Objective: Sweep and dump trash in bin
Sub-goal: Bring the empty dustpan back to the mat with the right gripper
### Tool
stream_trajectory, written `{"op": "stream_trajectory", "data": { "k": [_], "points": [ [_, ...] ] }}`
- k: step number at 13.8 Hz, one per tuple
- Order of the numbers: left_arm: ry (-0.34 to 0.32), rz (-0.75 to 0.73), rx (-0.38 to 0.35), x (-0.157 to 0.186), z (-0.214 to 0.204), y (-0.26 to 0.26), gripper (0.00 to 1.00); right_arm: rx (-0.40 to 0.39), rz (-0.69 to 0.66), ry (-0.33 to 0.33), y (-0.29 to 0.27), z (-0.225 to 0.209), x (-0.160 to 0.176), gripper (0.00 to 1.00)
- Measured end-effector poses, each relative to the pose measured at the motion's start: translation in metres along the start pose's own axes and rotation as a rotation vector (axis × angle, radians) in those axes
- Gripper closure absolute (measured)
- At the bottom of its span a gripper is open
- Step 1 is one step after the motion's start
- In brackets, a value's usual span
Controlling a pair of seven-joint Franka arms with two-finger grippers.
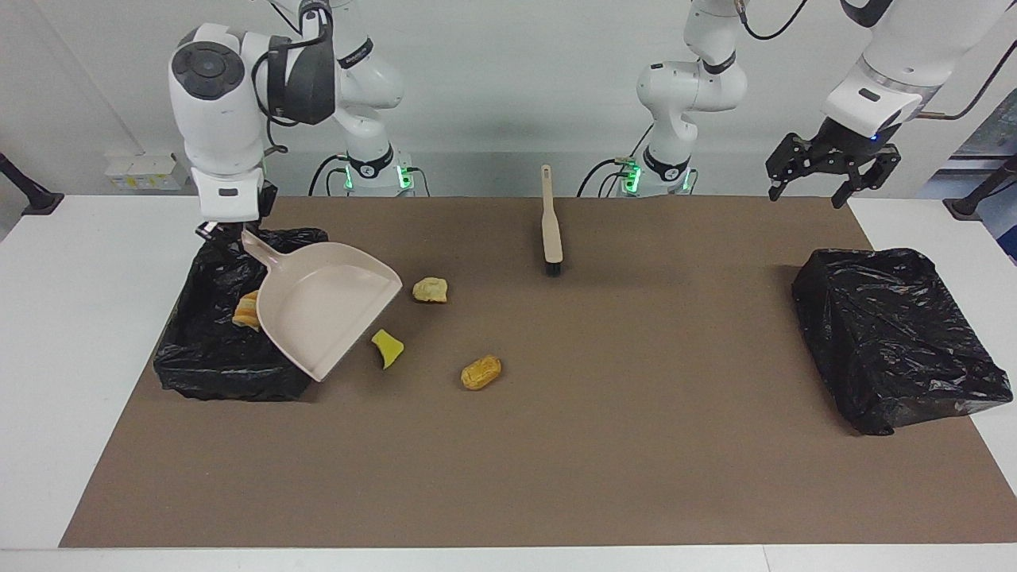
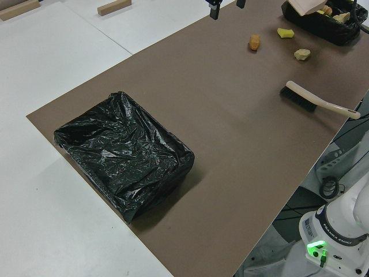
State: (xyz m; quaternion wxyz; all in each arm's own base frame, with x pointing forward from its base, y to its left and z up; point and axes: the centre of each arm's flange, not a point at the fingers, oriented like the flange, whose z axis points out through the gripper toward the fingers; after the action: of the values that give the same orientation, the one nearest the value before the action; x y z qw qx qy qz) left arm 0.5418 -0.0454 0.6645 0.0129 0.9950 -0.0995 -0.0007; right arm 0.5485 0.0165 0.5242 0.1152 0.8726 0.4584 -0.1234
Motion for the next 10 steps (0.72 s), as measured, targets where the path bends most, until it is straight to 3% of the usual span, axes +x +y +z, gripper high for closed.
{"op": "stream_trajectory", "data": {
  "k": [5,10],
  "points": [
    [-0.005,-0.008,-0.001,-0.002,-0.001,-0.004,0.00,0.002,0.210,0.086,-0.058,0.012,0.113,0.67],
    [-0.002,-0.007,-0.001,-0.005,-0.004,-0.004,0.00,0.041,0.435,0.179,-0.101,-0.003,0.165,0.67]
  ]
}}
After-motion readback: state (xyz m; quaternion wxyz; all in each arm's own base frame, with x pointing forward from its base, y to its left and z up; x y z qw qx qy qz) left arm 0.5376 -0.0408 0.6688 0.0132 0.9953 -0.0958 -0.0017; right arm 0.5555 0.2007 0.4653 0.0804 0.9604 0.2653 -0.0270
